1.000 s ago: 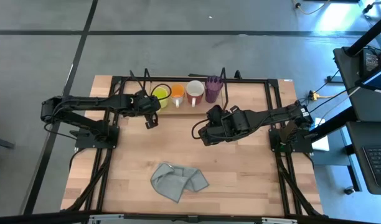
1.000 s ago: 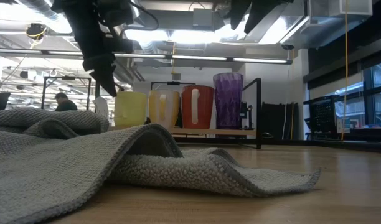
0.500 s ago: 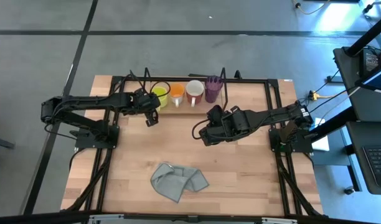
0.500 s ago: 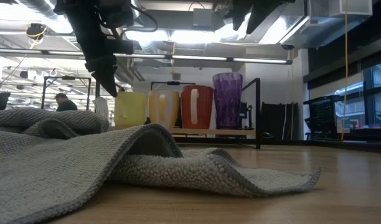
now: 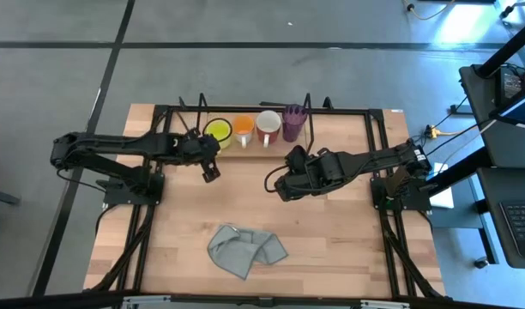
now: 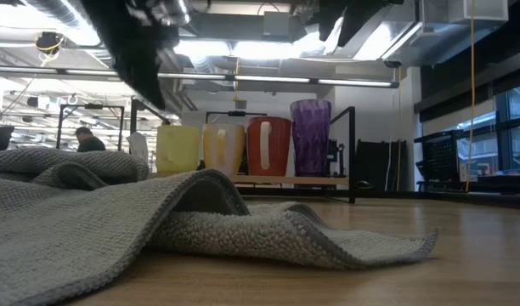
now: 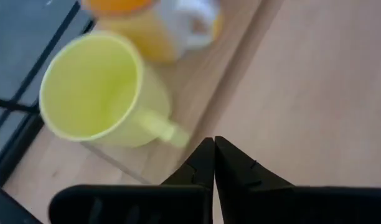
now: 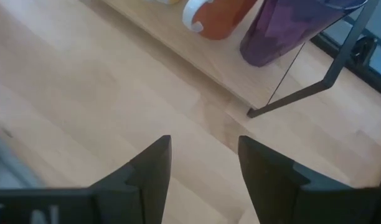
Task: Stack small to large cups/mugs on shelf
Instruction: Return to Home Position
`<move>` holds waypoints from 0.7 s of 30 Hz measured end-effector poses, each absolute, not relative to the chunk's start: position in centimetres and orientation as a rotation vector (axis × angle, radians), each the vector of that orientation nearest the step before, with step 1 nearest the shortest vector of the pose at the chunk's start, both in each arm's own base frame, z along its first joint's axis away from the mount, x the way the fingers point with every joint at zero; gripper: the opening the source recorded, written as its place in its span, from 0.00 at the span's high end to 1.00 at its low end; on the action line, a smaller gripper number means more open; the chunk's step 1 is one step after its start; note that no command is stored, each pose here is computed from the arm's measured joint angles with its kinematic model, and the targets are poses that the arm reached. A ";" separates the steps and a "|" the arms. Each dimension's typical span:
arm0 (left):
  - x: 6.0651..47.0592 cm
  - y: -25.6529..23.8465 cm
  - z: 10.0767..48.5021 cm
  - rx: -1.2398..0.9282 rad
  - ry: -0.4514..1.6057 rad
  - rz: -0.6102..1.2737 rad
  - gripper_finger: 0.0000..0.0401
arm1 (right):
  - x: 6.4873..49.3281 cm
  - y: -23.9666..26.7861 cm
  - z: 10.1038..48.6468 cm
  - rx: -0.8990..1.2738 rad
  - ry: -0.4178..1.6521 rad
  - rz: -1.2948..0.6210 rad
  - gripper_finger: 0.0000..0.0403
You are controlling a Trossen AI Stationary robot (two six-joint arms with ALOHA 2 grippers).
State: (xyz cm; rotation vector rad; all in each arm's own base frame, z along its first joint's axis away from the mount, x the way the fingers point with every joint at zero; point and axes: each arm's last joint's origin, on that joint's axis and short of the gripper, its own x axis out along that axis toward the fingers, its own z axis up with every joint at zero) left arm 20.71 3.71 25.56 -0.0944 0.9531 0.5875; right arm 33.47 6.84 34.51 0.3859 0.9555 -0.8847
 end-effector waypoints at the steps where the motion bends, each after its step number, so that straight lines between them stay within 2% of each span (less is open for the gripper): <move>1: 20.7 3.3 26.2 -0.112 0.924 0.574 0.99 | 33.5 6.9 34.7 0.393 0.953 -0.878 0.53; 6: 20.9 1.5 30.5 -0.164 0.753 0.506 0.99 | 34.2 7.0 37.4 0.396 0.855 -0.759 0.53; 13: 20.7 0.2 37.7 -0.194 0.526 0.423 0.95 | 35.5 7.4 45.4 0.235 0.498 -0.437 0.53; 18: 19.5 -0.1 42.1 -0.216 0.427 0.394 0.93 | 33.9 7.0 49.9 0.019 0.373 -0.348 0.53; 21: 18.2 -0.1 45.0 -0.251 0.347 0.371 0.93 | 32.0 6.5 51.1 -0.007 0.336 -0.338 0.53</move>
